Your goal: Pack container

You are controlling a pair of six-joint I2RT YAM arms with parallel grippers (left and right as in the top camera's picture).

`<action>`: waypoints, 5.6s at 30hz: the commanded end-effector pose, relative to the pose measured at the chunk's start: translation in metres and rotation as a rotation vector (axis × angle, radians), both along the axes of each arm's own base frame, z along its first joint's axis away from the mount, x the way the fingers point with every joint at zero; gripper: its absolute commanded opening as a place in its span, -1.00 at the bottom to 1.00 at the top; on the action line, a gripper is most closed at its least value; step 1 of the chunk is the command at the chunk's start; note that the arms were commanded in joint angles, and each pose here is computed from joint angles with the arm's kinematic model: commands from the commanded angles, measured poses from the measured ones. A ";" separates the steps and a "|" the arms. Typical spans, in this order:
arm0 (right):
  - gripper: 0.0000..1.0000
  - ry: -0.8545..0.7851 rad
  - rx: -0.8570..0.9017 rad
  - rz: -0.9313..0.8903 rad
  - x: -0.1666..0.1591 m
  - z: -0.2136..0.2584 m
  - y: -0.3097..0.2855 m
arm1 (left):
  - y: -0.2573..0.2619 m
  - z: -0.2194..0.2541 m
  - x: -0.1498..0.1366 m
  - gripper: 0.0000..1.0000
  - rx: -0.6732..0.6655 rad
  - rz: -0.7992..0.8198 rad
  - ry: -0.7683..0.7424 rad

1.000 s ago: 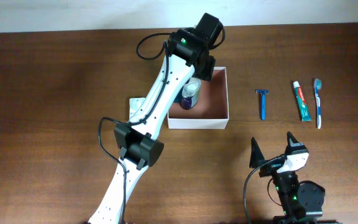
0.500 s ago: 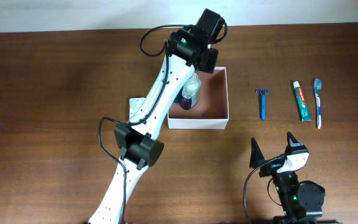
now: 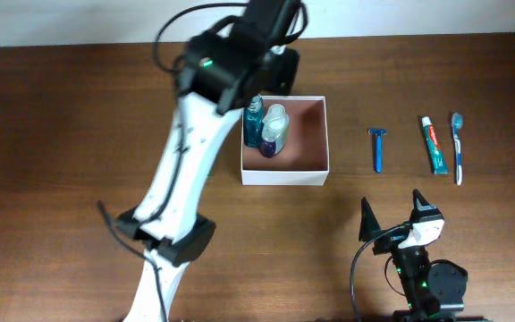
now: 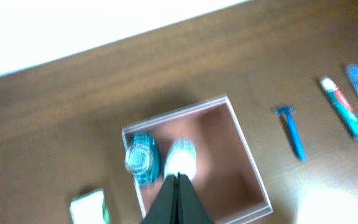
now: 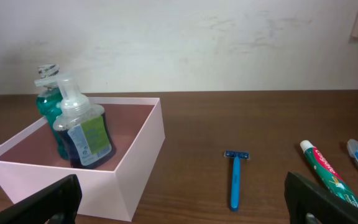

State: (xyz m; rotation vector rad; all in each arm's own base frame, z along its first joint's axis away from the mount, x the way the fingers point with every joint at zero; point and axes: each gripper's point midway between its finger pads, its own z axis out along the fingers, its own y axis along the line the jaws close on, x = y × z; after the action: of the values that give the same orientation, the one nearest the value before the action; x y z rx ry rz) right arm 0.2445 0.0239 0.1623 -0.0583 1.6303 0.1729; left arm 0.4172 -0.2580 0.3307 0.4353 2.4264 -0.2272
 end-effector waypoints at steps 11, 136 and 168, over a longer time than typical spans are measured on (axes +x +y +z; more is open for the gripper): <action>0.97 0.001 -0.006 0.005 0.000 -0.002 0.000 | -0.049 -0.080 -0.045 -0.99 0.062 -0.215 0.304; 0.97 0.001 -0.006 0.005 0.000 -0.002 0.000 | 0.129 -0.056 0.032 0.00 0.102 0.201 0.236; 0.97 0.001 -0.006 0.005 0.000 -0.002 0.000 | 0.158 -0.299 -0.022 0.23 0.182 0.245 0.794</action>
State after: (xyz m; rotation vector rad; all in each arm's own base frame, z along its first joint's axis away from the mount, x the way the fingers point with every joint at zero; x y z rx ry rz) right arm 0.2446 0.0239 0.1624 -0.0587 1.6299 0.1726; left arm 0.3963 -0.0989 0.0336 0.1375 3.2674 -0.0503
